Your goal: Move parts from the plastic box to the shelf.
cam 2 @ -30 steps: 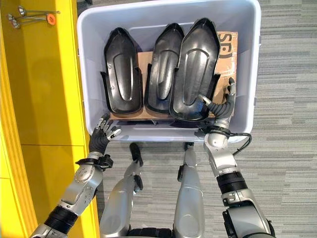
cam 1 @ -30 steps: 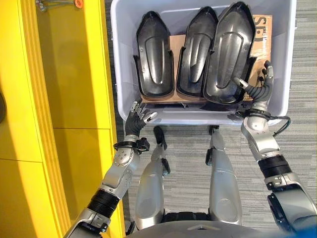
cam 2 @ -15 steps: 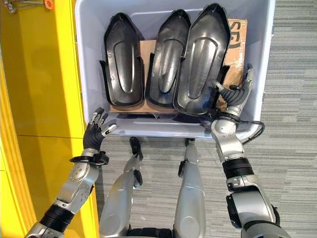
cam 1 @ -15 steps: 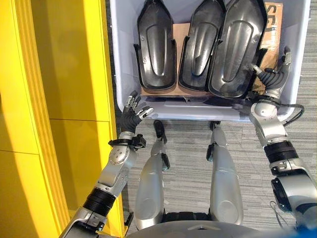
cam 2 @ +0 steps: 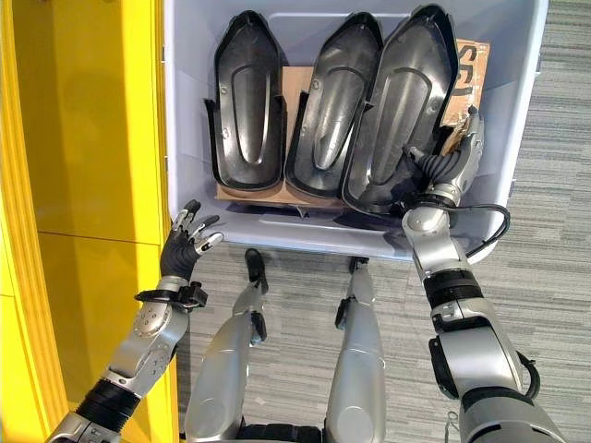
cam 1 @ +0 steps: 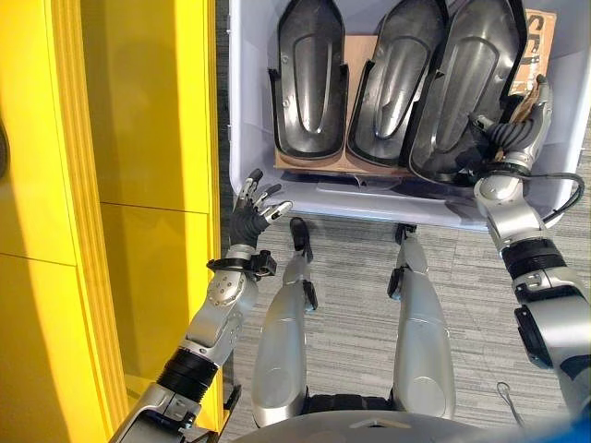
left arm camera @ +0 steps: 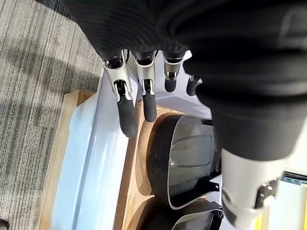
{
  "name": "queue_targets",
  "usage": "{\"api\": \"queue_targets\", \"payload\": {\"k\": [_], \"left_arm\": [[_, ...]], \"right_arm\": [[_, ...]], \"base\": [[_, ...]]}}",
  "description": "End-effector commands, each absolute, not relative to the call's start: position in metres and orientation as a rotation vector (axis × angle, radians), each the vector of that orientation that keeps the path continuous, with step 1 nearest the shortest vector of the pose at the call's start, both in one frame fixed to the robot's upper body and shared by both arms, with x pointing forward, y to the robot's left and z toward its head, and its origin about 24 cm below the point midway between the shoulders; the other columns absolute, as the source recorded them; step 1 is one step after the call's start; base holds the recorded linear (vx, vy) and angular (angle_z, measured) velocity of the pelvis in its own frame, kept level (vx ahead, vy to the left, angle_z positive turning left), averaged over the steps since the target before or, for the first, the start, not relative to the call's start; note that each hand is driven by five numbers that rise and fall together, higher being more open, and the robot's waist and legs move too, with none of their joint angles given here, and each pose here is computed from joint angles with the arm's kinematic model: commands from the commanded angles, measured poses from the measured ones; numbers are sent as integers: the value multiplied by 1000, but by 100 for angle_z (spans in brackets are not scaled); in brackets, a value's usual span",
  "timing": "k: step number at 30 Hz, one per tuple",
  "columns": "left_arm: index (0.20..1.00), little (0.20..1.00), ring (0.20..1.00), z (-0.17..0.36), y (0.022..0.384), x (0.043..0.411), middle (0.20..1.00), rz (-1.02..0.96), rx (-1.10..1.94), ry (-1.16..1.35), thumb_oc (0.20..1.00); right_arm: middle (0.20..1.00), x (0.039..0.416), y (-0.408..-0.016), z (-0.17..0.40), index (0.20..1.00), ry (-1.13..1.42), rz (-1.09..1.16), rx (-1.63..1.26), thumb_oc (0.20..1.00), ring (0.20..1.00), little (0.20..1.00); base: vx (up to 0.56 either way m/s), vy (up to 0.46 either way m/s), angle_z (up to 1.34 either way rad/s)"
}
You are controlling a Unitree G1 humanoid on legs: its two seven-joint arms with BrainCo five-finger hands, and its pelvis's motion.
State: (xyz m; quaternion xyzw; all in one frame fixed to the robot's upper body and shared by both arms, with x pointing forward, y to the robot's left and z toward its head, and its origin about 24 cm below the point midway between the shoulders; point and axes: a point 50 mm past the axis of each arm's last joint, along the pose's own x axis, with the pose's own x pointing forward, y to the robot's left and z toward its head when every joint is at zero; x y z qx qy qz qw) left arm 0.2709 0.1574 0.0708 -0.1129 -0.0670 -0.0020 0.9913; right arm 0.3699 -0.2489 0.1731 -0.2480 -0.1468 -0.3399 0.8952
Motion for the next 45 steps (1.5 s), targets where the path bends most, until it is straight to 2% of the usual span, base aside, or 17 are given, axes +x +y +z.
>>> {"api": "queue_targets", "payload": {"k": [1, 23, 31, 35, 39, 45], "left_arm": [[1000, 1000, 1000, 66, 164, 261, 1000, 8, -171, -122, 1000], [1000, 1000, 1000, 76, 159, 270, 1000, -12, -165, -170, 1000], [1000, 1000, 1000, 74, 160, 271, 1000, -8, -155, -158, 1000], [1000, 1000, 1000, 72, 165, 270, 1000, 5, -146, -148, 1000], [1000, 1000, 1000, 72, 168, 268, 1000, 4, -137, -146, 1000], [1000, 1000, 1000, 62, 175, 261, 1000, 25, -134, -102, 1000]], "right_arm": [[200, 373, -227, 141, 200, -211, -565, -756, 200, 200, 200], [200, 377, -244, 163, 200, -256, -665, -1009, 200, 200, 200], [200, 370, -246, 189, 200, -375, -723, -943, 200, 200, 200], [200, 358, -244, 215, 200, -525, -759, -878, 200, 200, 200], [200, 350, -241, 224, 200, -604, -752, -884, 200, 200, 200], [200, 331, -224, 234, 200, -740, -682, -695, 200, 200, 200]], "base": [[0, 0, 0], [-15, 7, 3], [0, 0, 0], [0, 0, 0], [0, 0, 0], [6, -18, -5]]}}
